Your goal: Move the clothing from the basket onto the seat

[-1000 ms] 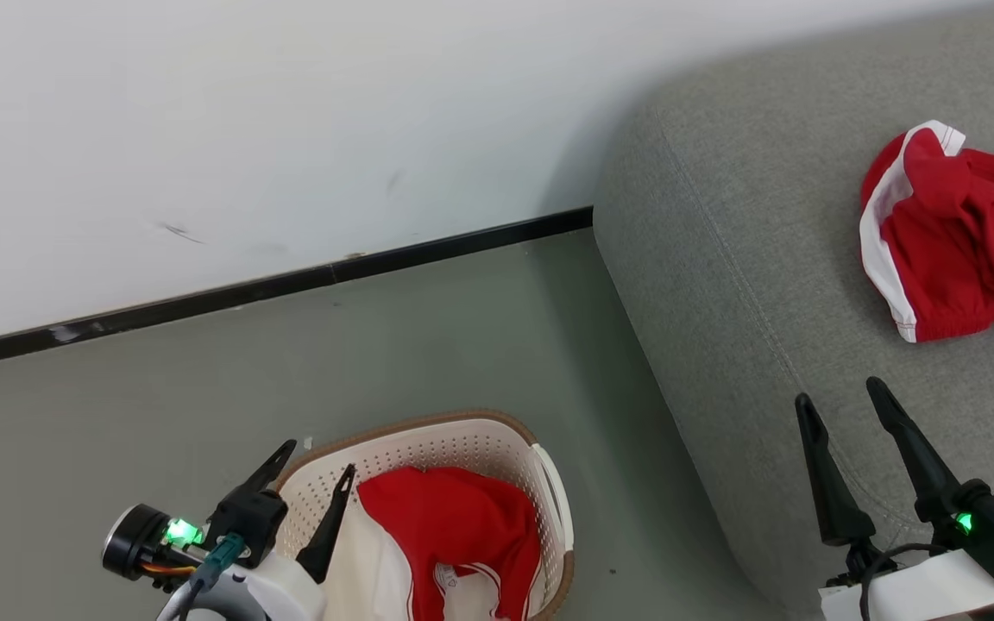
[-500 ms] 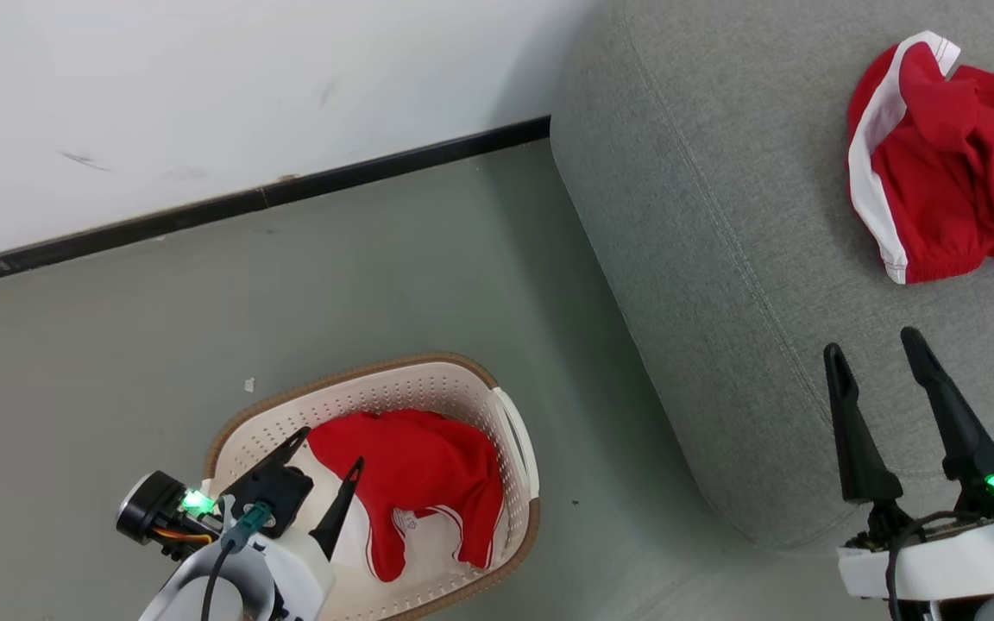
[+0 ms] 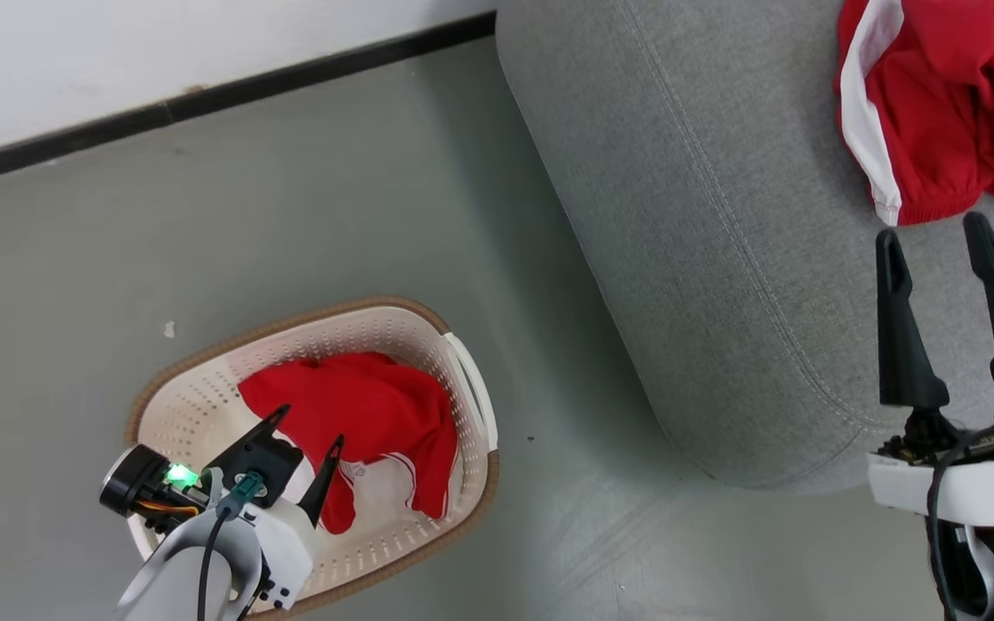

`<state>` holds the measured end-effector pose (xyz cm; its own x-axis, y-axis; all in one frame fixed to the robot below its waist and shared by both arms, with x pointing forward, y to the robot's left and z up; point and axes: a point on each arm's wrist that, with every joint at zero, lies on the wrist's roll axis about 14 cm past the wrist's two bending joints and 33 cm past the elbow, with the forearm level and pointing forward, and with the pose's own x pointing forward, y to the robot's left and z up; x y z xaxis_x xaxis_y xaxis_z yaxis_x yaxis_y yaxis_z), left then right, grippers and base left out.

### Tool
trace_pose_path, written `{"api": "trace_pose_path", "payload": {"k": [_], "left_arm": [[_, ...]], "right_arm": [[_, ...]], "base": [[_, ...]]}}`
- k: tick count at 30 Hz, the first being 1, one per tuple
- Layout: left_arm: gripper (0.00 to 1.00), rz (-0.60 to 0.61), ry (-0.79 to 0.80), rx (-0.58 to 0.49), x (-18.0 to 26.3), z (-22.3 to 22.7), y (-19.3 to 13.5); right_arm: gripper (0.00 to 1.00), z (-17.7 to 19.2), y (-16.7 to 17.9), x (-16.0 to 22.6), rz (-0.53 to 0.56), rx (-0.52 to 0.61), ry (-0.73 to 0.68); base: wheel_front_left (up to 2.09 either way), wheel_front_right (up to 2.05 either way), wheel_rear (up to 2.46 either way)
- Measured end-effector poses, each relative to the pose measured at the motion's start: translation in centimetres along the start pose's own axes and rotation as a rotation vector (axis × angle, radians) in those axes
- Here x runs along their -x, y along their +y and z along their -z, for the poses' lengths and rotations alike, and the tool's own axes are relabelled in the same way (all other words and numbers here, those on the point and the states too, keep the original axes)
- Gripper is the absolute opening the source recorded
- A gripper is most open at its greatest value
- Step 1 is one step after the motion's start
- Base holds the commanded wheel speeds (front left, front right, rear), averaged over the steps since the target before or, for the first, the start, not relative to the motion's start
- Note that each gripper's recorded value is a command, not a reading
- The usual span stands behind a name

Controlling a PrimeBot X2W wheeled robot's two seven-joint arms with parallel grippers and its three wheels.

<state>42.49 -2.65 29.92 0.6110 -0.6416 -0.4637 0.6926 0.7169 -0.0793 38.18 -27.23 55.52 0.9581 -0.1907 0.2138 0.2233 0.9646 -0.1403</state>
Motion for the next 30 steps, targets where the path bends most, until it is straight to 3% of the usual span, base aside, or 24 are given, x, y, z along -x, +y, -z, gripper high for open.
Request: {"api": "trace_pose_path", "payload": {"k": [11,30], "left_arm": [[1.0,0.087,0.099,0.009,-3.0,4.5,-1.6],[1.0,0.072,0.229,0.065,-6.6,10.7,-0.6]], "right_arm": [[1.0,1.1,-0.6,-2.6,0.021,0.028,-0.001],[1.0,4.3,-0.8,-5.4,0.03,0.002,0.039]], "base": [[0.0,0.0,0.0],[0.0,0.0,0.0]]}}
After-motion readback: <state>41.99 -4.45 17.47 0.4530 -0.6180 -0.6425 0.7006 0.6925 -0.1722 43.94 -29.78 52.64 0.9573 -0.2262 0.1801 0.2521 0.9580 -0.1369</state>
